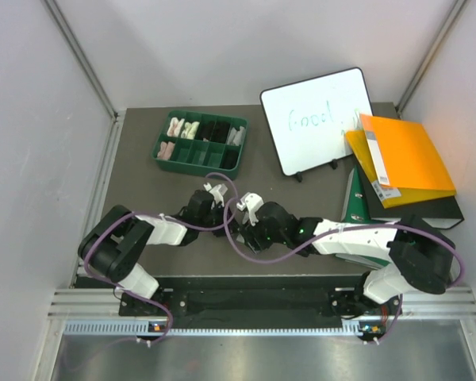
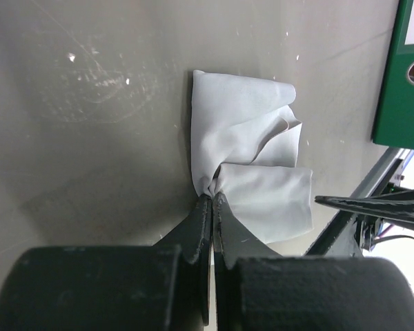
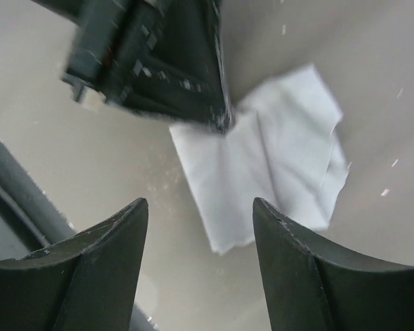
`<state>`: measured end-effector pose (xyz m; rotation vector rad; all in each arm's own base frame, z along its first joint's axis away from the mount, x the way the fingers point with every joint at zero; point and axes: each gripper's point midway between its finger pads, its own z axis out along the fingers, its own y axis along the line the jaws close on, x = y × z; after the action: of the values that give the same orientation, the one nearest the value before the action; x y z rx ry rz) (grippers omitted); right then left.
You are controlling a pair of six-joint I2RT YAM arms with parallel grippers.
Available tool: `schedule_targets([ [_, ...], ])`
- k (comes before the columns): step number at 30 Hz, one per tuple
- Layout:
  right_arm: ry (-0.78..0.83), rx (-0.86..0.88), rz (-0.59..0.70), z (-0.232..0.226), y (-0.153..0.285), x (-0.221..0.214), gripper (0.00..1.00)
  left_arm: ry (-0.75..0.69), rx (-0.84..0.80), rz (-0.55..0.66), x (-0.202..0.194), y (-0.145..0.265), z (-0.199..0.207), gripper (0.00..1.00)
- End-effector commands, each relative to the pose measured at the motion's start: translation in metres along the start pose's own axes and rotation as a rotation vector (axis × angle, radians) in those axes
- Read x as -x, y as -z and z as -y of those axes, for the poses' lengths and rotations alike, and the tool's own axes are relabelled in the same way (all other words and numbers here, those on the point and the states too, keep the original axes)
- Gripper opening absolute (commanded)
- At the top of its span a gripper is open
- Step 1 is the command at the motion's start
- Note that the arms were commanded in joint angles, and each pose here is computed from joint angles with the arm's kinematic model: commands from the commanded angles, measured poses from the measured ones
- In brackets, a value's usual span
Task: Roll the underwear
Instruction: Roll the underwear to the center of the board.
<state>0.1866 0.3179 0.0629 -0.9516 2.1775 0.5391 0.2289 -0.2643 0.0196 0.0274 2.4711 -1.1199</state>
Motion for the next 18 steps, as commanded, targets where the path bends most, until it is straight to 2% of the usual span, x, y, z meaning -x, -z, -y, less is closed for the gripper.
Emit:
schedule_targets([
  [1, 0.127, -0.026, 0.097, 0.0, -0.007, 0.019, 0.62, 0.048, 0.127, -0.189, -0.05, 0.008, -0.034, 0.0],
  [5, 0.158, 0.01, 0.043, -0.005, -0.018, 0.002, 0.6, 0.047, 0.124, -0.189, -0.048, 0.008, -0.032, 0.0],
  [10, 0.162, 0.024, 0.008, -0.007, -0.018, -0.013, 0.51, 0.051, 0.125, -0.187, -0.047, 0.008, -0.031, 0.0],
  [18, 0.141, 0.028, -0.058, -0.01, -0.022, -0.036, 0.47, 0.047, 0.126, -0.191, -0.047, 0.009, -0.031, 0.0],
])
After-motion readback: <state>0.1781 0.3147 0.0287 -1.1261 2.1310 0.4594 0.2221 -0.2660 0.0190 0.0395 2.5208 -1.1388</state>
